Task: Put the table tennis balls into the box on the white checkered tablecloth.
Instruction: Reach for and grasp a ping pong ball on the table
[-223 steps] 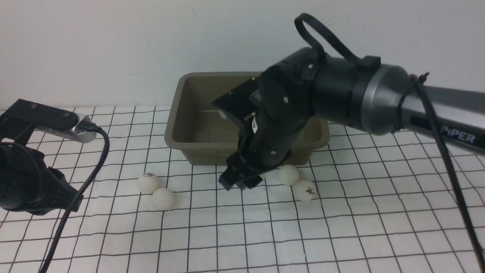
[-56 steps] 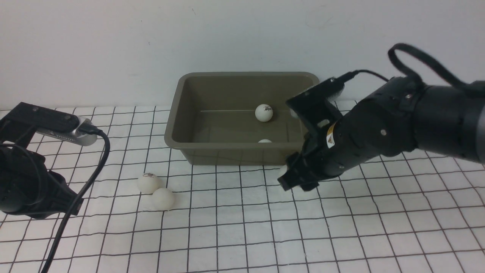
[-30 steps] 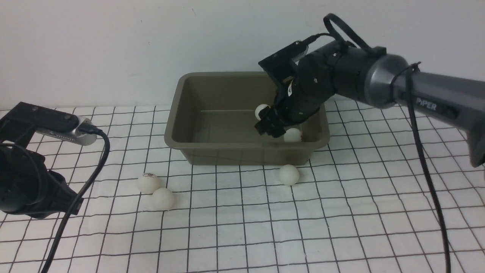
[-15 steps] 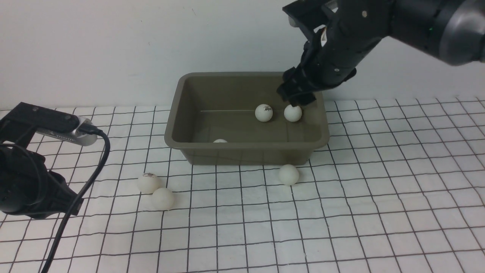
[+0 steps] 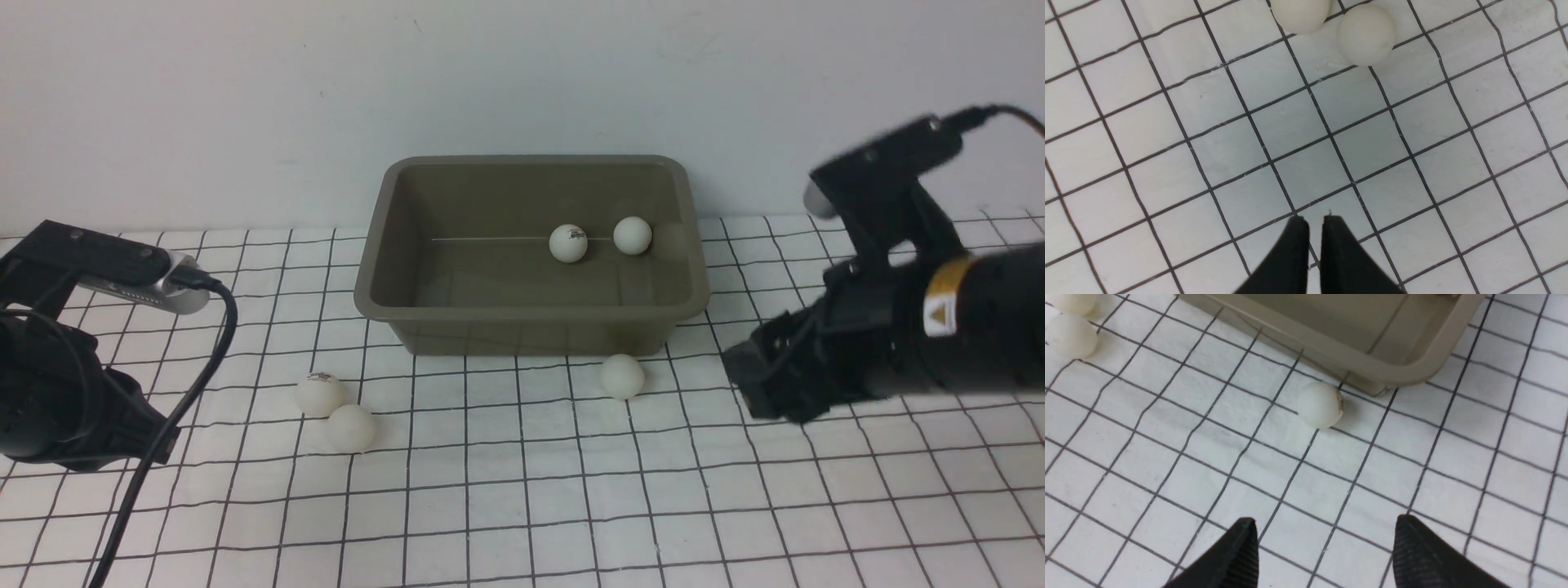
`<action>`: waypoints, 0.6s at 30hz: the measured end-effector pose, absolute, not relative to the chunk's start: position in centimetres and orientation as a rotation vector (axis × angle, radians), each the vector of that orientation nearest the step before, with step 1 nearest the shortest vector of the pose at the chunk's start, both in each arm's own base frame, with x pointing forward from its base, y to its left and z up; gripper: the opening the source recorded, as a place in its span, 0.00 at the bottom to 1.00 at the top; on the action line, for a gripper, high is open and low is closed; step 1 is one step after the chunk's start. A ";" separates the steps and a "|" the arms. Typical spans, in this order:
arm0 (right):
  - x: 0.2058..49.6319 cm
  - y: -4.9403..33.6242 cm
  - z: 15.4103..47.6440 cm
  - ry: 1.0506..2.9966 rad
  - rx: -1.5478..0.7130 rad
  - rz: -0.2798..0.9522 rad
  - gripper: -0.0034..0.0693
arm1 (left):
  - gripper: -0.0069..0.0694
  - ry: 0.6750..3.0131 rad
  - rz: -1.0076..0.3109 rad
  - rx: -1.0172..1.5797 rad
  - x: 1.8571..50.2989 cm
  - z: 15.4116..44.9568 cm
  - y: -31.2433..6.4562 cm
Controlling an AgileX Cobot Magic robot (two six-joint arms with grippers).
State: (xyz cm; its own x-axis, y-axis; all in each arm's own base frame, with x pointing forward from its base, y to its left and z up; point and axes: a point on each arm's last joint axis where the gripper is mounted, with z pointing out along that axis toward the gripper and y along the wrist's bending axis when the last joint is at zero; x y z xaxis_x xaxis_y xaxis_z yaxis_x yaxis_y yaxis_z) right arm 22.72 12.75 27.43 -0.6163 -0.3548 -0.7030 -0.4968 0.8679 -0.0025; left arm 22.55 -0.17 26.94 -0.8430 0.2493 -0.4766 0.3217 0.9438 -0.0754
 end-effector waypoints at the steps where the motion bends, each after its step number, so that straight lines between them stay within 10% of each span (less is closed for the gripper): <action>1: 22.4 12.6 26.4 2.289 -0.588 0.271 0.61 | 0.13 2.623 -0.209 0.409 22.6 26.9 -0.2; 18: 25.3 16.9 16.9 2.350 -0.436 0.380 0.61 | 0.13 2.623 -0.210 0.406 22.6 26.9 -0.2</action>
State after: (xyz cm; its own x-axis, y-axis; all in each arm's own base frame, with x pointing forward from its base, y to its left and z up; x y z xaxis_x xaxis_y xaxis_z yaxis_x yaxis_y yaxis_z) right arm 25.30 16.90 16.91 -0.6939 -0.2022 -0.6911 -0.4099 0.9000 0.1482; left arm 22.55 -0.17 26.94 -0.8437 0.2474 -0.4764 0.3200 0.9443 -0.0763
